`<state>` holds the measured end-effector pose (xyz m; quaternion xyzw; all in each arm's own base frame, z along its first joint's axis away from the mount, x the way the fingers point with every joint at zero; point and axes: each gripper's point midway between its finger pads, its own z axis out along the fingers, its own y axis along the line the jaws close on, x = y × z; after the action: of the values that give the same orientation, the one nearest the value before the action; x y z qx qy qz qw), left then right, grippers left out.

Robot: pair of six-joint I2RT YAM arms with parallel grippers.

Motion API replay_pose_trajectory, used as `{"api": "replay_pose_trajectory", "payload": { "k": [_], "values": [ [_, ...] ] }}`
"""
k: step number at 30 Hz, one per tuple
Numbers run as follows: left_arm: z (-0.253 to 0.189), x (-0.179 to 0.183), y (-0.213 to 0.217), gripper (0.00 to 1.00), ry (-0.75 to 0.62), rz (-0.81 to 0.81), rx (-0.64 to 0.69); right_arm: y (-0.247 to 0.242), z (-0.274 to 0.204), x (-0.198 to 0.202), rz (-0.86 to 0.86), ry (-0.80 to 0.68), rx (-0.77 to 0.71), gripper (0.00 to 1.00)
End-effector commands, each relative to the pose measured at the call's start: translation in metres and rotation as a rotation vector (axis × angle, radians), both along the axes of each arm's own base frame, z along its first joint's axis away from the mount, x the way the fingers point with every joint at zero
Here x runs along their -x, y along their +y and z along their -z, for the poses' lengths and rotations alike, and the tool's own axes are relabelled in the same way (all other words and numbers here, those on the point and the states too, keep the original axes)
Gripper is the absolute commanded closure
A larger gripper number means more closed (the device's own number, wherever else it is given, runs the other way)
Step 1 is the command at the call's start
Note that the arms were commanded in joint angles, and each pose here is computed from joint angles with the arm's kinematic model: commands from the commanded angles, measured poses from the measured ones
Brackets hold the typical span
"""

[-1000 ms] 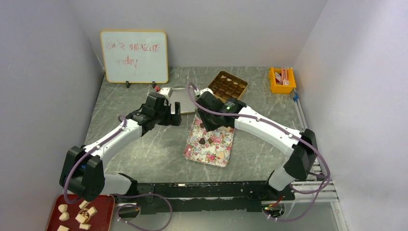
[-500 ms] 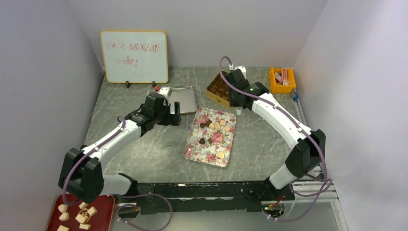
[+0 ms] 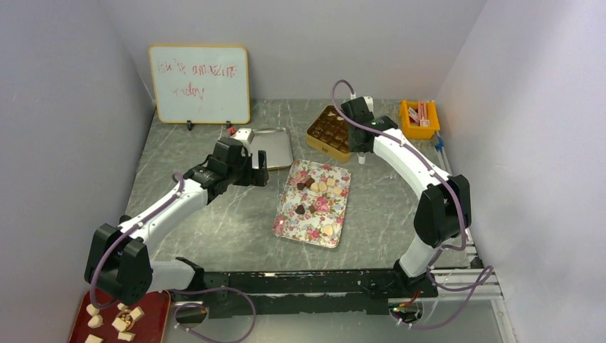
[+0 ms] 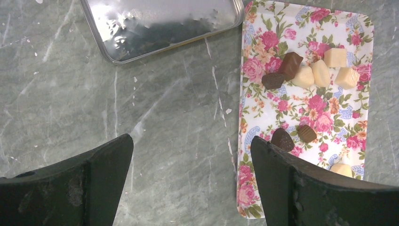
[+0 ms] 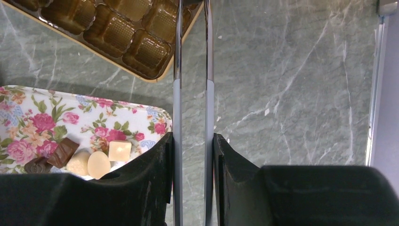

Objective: Pack the chocolate
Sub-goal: Pick up the fake chocolate from the plate, then place the fake chocolate in the packing box.

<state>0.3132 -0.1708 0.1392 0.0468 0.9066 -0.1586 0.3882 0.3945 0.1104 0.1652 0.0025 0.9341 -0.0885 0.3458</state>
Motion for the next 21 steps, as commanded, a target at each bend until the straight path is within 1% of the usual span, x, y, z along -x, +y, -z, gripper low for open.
{"api": "replay_pose_trajectory", "payload": {
  "k": [1, 7, 10, 11, 12, 16, 19, 21],
  "values": [
    [-0.0152, -0.0032, -0.0006, 0.0, -0.041, 0.007, 0.012, 0.0033, -0.0115, -0.0192, -0.004, -0.067, -0.032, 1.0],
    [-0.0149, -0.0024, -0.0007, 0.0, -0.04, 0.005, 0.017, 0.0044, -0.0036, -0.0219, -0.013, -0.044, -0.042, 1.0],
    [-0.0148, -0.0022, -0.0007, 0.0, -0.04, 0.003, 0.019, 0.0046, -0.003, -0.0226, -0.013, -0.041, -0.047, 0.87],
    [-0.0142, -0.002, -0.0008, 0.0, -0.038, 0.003, 0.02, 0.0045, -0.0028, -0.0229, -0.014, -0.04, -0.047, 0.81],
    [-0.0141, -0.0019, -0.0009, 0.0, -0.037, 0.003, 0.021, 0.0036, -0.0022, -0.0232, -0.011, -0.039, -0.047, 0.78],
    [-0.0143, -0.0025, -0.0008, 0.0, -0.039, -0.003, 0.024, 0.002, -0.0037, -0.0255, -0.008, -0.042, -0.053, 0.75],
    [-0.014, -0.0024, -0.0012, 0.0, -0.038, -0.003, 0.027, 0.0005, -0.0024, -0.0266, -0.01, -0.037, -0.055, 0.7],
    [-0.0143, -0.0023, -0.0015, 0.0, -0.038, -0.003, 0.029, 0.0006, -0.0024, -0.028, -0.012, -0.037, -0.058, 0.69]
  ]
}}
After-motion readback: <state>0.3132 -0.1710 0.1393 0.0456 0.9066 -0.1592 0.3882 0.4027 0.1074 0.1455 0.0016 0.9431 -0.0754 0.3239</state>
